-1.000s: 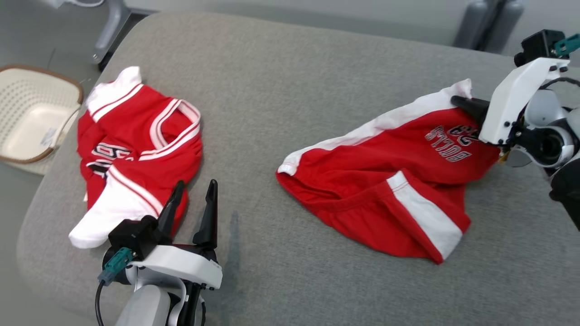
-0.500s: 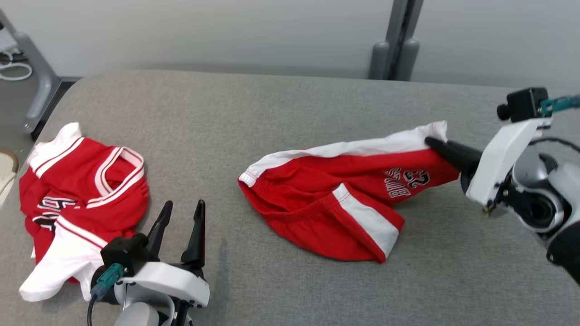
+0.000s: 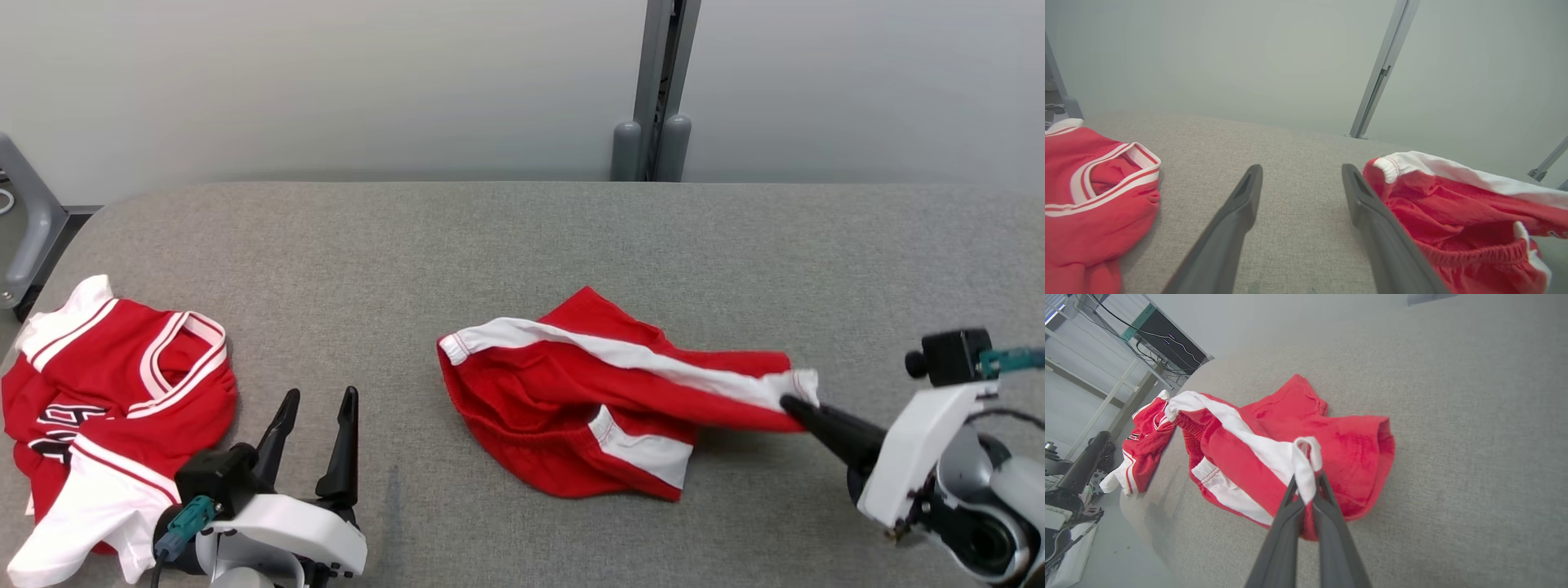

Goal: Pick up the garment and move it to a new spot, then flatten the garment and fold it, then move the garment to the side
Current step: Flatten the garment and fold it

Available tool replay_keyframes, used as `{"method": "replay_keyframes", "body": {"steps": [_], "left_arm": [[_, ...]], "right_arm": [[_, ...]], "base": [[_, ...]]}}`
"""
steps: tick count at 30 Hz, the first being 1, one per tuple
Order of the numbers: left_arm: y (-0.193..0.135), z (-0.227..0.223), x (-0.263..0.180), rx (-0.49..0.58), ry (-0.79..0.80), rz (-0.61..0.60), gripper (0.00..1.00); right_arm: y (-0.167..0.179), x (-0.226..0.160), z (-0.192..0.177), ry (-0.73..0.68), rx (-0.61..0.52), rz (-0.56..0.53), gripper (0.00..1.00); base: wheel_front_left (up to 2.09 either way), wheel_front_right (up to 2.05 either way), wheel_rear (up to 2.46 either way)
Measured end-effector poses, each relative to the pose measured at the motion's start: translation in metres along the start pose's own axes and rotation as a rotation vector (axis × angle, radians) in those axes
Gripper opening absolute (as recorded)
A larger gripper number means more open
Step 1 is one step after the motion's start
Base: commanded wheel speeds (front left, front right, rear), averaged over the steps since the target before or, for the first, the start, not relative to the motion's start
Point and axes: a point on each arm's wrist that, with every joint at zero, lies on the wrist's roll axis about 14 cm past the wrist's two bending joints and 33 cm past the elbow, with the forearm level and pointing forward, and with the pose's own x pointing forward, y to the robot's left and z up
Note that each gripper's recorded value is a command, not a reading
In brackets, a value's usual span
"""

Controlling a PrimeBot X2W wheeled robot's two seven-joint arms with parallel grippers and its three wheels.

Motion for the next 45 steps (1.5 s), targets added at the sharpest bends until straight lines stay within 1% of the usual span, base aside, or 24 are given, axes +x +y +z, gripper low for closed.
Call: {"method": "replay_keyframes", "body": {"steps": [4,7,8,9,10,11,12,15,20,24,28,35,37,39,42,45], "left_arm": [[-0.002,-0.002,-0.002,0.000,0.004,-0.004,1.00],[-0.001,-0.005,-0.003,-0.003,0.016,-0.004,1.00],[-0.001,-0.004,-0.003,-0.002,0.015,-0.005,1.00],[-0.002,-0.004,-0.003,-0.001,0.016,-0.007,1.00],[-0.002,-0.004,-0.003,0.000,0.017,-0.007,1.00],[-0.002,-0.004,-0.003,0.001,0.016,-0.009,1.00],[-0.002,-0.004,-0.003,0.002,0.016,-0.010,1.00],[-0.003,-0.003,-0.003,0.004,0.015,-0.014,1.00],[-0.004,-0.003,-0.003,0.006,0.018,-0.016,1.00],[-0.004,-0.002,-0.006,0.009,0.018,-0.016,1.00],[-0.002,-0.004,-0.010,0.008,0.023,-0.011,1.00],[-0.011,0.006,-0.003,0.020,-0.006,-0.040,1.00],[-0.012,0.011,-0.001,0.027,-0.019,-0.044,1.00],[-0.012,0.015,0.000,0.032,-0.030,-0.046,1.00],[-0.012,0.016,-0.001,0.034,-0.037,-0.042,1.00],[-0.013,0.024,0.001,0.038,-0.061,-0.044,1.00]], "right_arm": [[-0.015,-0.011,-0.025,0.027,0.031,-0.050,0.00],[-0.033,-0.017,-0.039,0.049,-0.007,-0.111,0.00],[-0.036,-0.018,-0.042,0.045,-0.003,-0.121,0.02],[-0.037,-0.018,-0.045,0.040,0.001,-0.128,0.21],[-0.037,-0.017,-0.046,0.035,-0.002,-0.132,0.37],[-0.036,-0.015,-0.047,0.029,-0.002,-0.132,0.93],[-0.037,-0.014,-0.048,0.023,0.003,-0.136,1.00],[-0.039,-0.013,-0.053,0.020,0.008,-0.153,1.00],[-0.048,-0.016,-0.045,-0.046,0.001,-0.188,1.00],[-0.058,-0.024,-0.025,-0.147,-0.033,-0.220,1.00],[-0.065,-0.036,-0.012,-0.233,-0.054,-0.249,1.00],[-0.067,-0.055,0.031,-0.418,-0.090,-0.281,1.00],[-0.070,-0.066,0.053,-0.507,-0.110,-0.307,1.00],[-0.066,-0.074,0.066,-0.588,-0.116,-0.315,1.00],[-0.055,-0.080,0.059,-0.642,-0.135,-0.322,1.00],[-0.041,-0.087,0.059,-0.705,-0.156,-0.325,1.00]], "base": [[0.00,0.00,0.00],[0.00,0.00,0.00],[0.00,0.00,0.00],[0.00,0.00,0.00],[0.00,0.00,0.00],[0.00,0.00,0.00],[0.00,0.00,0.00],[0.00,0.00,0.00],[0.00,0.00,0.00],[0.00,0.00,0.00],[0.00,0.00,0.00],[0.00,0.00,0.00],[0.00,0.00,0.00],[0.00,0.00,0.00],[0.00,0.00,0.00],[0.00,0.00,0.00]]}}
